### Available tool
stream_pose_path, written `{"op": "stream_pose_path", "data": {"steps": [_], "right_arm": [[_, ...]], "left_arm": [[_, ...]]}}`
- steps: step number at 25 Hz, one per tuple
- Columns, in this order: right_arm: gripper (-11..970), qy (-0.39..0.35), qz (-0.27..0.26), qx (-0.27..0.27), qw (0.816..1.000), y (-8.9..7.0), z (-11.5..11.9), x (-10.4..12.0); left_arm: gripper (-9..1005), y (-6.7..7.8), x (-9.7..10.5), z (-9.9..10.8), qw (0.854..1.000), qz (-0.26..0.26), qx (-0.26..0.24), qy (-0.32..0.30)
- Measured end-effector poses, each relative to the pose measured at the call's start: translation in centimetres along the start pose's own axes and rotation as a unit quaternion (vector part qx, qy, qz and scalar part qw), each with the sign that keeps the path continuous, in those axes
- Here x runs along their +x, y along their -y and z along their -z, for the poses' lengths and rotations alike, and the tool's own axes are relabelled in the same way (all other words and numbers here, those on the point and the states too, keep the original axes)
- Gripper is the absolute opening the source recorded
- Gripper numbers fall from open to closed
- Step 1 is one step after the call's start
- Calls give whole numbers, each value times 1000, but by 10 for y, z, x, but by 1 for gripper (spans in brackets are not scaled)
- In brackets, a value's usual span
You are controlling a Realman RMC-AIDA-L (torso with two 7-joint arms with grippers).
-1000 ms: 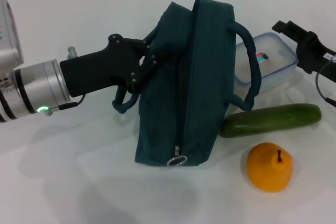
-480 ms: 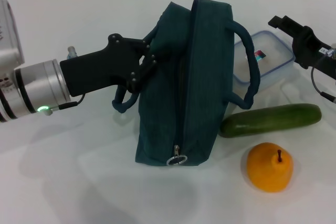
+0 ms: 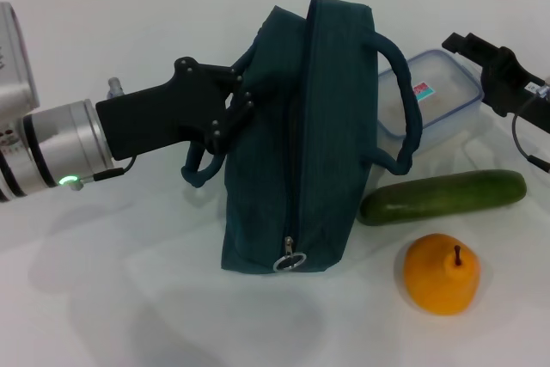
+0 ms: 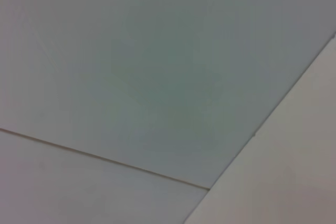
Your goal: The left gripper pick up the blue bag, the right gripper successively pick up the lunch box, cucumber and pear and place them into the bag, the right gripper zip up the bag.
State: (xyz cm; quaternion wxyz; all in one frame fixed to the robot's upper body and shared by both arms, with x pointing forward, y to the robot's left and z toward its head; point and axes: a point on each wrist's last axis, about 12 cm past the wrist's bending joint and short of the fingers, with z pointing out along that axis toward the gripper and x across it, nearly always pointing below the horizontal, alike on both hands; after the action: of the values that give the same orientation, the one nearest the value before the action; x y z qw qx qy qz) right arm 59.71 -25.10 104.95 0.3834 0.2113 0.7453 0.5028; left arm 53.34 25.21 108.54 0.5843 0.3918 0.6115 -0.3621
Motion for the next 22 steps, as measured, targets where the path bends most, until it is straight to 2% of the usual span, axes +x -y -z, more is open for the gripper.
{"op": "stream_pose_path", "data": {"steps": [7, 12, 15, 22], "right_arm": [[653, 0, 6, -1, 1000, 2, 3, 1], [418, -4, 35, -22, 999, -2, 5, 3], [224, 0, 43, -31, 999, -2, 7, 3], [216, 6, 72, -44, 996, -2, 12, 4]], "left_arm": [[36, 0, 1, 0, 1000, 1, 0, -1], [36, 1, 1, -1, 1000, 2, 3, -2], [36, 0, 1, -1, 1000, 1, 3, -3], [36, 1, 1, -1, 1000, 2, 3, -2]]}}
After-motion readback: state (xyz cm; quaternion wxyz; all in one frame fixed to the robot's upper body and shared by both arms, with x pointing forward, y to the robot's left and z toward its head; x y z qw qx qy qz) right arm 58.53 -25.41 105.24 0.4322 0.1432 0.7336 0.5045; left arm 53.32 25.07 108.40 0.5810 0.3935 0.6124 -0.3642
